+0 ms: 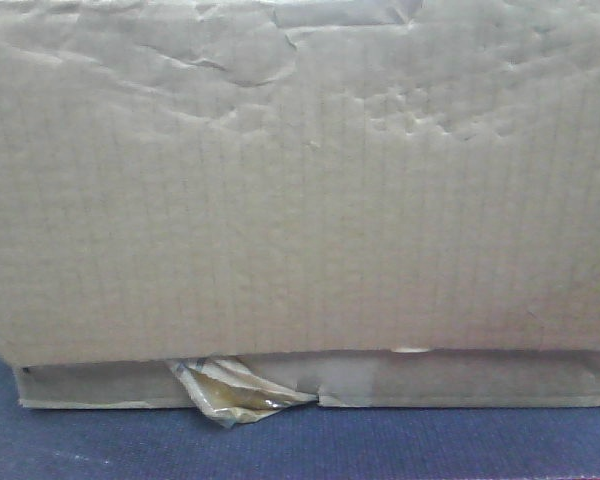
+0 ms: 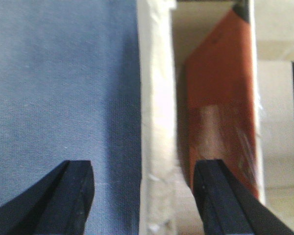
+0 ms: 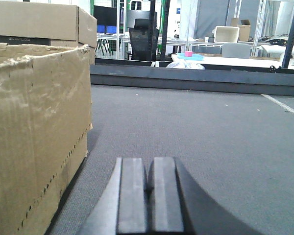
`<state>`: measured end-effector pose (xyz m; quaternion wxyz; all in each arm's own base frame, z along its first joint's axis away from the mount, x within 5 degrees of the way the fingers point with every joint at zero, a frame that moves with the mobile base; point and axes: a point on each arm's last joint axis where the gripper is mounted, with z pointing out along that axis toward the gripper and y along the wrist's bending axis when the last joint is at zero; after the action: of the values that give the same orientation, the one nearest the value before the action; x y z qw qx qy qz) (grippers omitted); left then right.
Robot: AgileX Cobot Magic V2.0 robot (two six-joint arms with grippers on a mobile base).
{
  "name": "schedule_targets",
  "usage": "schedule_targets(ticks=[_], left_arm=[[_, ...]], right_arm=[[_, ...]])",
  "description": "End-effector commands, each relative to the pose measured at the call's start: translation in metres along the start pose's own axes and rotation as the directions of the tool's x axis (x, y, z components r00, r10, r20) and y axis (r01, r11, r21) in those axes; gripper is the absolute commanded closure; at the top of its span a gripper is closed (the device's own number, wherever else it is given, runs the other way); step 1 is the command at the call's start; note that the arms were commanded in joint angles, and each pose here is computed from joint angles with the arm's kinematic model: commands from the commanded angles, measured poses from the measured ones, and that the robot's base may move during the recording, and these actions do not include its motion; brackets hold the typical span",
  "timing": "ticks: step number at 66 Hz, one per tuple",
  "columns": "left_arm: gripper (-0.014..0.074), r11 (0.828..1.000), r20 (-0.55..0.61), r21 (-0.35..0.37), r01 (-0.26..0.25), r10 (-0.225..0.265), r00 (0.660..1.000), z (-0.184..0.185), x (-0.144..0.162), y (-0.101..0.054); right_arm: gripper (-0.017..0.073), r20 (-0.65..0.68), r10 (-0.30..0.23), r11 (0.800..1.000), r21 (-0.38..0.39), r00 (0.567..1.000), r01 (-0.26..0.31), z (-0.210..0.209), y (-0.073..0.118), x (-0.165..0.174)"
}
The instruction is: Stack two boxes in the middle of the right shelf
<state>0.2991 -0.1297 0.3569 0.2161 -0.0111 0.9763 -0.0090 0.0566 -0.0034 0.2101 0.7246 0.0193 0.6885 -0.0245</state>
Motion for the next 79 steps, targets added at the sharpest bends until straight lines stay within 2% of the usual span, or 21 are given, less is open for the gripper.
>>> schedule_targets(ticks=[1,28,62,79], left_arm=[[0.0243,1.0,-0.003,0.01,-0.003,0.003,1.0,0.0,0.0,0.0],[0.0243,1.0,-0.021,-0.018,-0.011,0.01,1.0,0.012,-0.002,0.0],[0.0243,1.0,-0.072,-0.018,-0.002,0.0,0.997,0.022,0.005,0.002],[0.0243,1.0,-0.072,-0.018,-0.002,0.0,0.997,0.022,0.005,0.002]], right_arm=[[0.072,0.02,-0.01,1.0,0.004,1.0,0.01,0.0,0.0,-0.002],[0.072,0.02,-0.01,1.0,0.004,1.0,0.01,0.0,0.0,-0.002],[0.072,0.02,-0.01,1.0,0.004,1.0,0.01,0.0,0.0,-0.002],[0.072,0.106,-0.011,1.0,0.009,0.994,0.01,-0.001,-0.001,-0.01]])
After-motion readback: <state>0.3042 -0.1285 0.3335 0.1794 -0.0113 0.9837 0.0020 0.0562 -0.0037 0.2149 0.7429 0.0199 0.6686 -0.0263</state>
